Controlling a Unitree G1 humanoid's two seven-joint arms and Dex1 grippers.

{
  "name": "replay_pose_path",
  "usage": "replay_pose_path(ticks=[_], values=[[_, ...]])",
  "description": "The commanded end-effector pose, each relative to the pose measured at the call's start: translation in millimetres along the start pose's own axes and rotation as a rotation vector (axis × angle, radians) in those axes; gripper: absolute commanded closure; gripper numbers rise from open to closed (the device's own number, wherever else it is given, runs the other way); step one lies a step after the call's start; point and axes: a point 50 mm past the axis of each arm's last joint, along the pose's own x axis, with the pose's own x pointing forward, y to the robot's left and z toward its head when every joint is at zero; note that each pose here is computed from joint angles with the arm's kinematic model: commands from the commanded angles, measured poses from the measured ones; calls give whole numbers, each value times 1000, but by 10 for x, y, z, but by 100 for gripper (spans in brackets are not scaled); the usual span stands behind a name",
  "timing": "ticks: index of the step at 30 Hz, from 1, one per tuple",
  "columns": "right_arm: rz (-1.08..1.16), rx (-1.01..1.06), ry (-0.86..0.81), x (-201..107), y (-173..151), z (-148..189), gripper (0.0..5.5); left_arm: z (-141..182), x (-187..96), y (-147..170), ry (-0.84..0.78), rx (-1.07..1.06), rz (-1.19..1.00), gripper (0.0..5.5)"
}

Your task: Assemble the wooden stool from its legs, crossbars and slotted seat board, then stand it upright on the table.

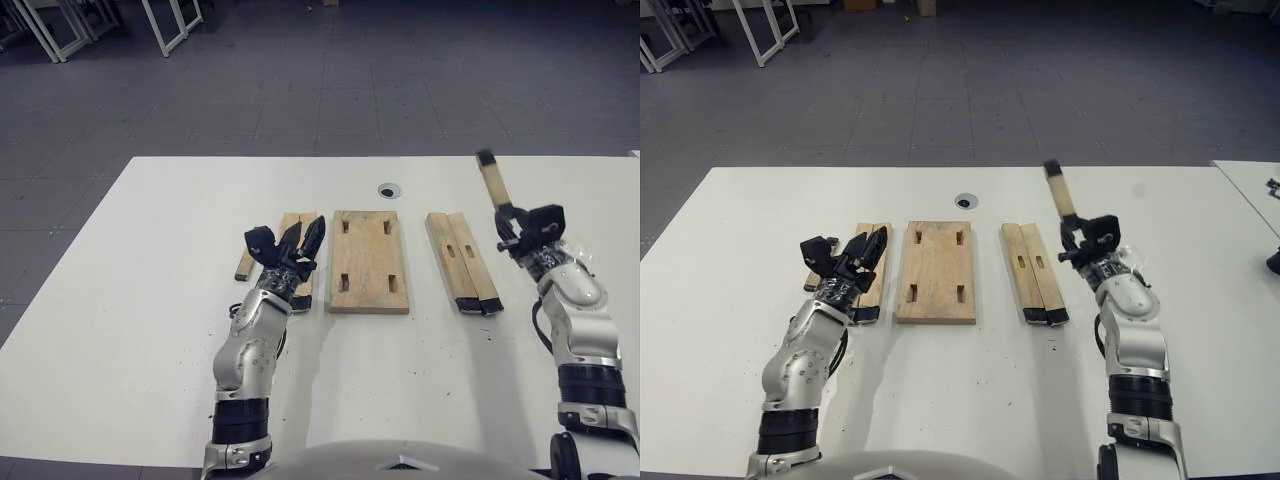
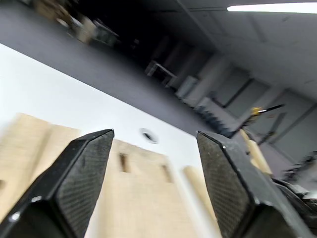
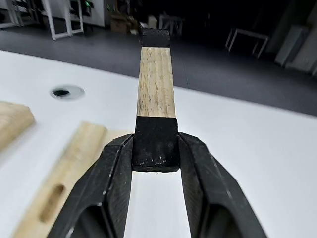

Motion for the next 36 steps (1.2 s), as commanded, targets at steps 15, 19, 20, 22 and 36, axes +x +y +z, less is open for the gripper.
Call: replay_pose_path(ticks=[15, 19, 20, 22, 36], values=[[718, -175, -219, -279, 1037, 477, 421, 250, -5, -369, 91, -396, -318, 242], [692, -170, -210, -265, 1013, 470, 421, 279, -18, -341, 68, -394, -313, 315], [688, -170, -209, -259, 1005, 471, 421, 268, -29, -330, 76, -386, -307, 332], [688, -175, -202, -257, 1002, 458, 421, 239, -47, -301, 93, -380, -296, 352], [698, -220, -188, -236, 1030, 458, 421, 219, -64, -57, 78, -420, -166, 505]])
